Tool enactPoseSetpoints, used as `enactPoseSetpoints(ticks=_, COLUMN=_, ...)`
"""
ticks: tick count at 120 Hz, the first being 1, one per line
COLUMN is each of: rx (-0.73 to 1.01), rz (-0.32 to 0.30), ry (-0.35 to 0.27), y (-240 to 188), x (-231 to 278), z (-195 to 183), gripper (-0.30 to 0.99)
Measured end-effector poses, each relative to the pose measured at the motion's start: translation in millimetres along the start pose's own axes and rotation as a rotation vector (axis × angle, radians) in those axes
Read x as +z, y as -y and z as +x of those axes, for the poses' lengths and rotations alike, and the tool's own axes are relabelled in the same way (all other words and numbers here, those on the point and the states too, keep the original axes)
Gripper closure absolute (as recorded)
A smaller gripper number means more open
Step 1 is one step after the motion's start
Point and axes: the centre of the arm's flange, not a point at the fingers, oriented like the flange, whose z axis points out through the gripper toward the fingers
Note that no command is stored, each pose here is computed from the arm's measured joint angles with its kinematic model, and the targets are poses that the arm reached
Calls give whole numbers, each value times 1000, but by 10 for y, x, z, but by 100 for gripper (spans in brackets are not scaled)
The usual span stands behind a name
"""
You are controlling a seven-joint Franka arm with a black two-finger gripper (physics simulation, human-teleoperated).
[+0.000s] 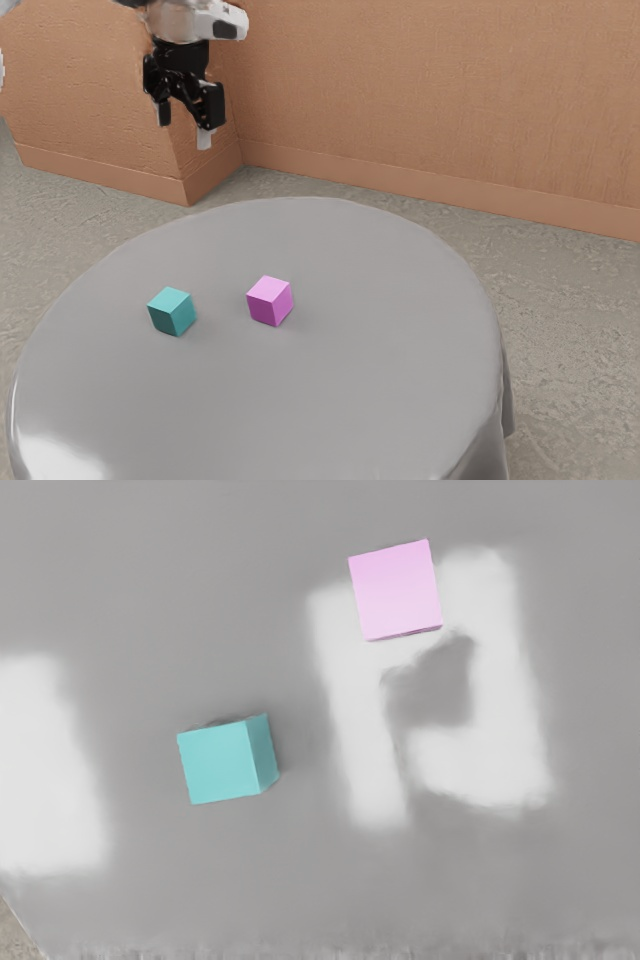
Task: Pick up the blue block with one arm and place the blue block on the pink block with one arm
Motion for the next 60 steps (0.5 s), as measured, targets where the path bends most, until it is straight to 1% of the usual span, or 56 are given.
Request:
enactPoseSetpoints(ticks=7, rx=1, rz=-18, ry=64, y=136, x=503, z=108, gripper=0)
enactPoseSetpoints(ticks=13, rx=-8, rz=-26, ry=104, y=260, x=894, z=104, gripper=0)
enactPoseSetpoints(ticks=19, rx=-25, rz=-23, ry=137, y=349, x=1267, z=-49, gripper=0)
enactPoseSetpoints(ticks=26, rx=-45, rz=1, ry=149, y=346, x=1531, z=-325, gripper=0)
enactPoseSetpoints(ticks=32, rx=-47, rz=15, ry=137, y=257, x=1693, z=-484, gripper=0)
enactPoseSetpoints(ticks=40, rx=-30, rz=7, ry=101, y=137, x=1911, z=-548, gripper=0)
enactPoseSetpoints(ticks=50, rx=4, rz=-36, ry=37, y=13, x=2137, z=-484, gripper=0)
enactPoseSetpoints(ticks=60, rx=28, rz=-76, ry=-8, y=-60, x=2322, z=-405, gripper=0)
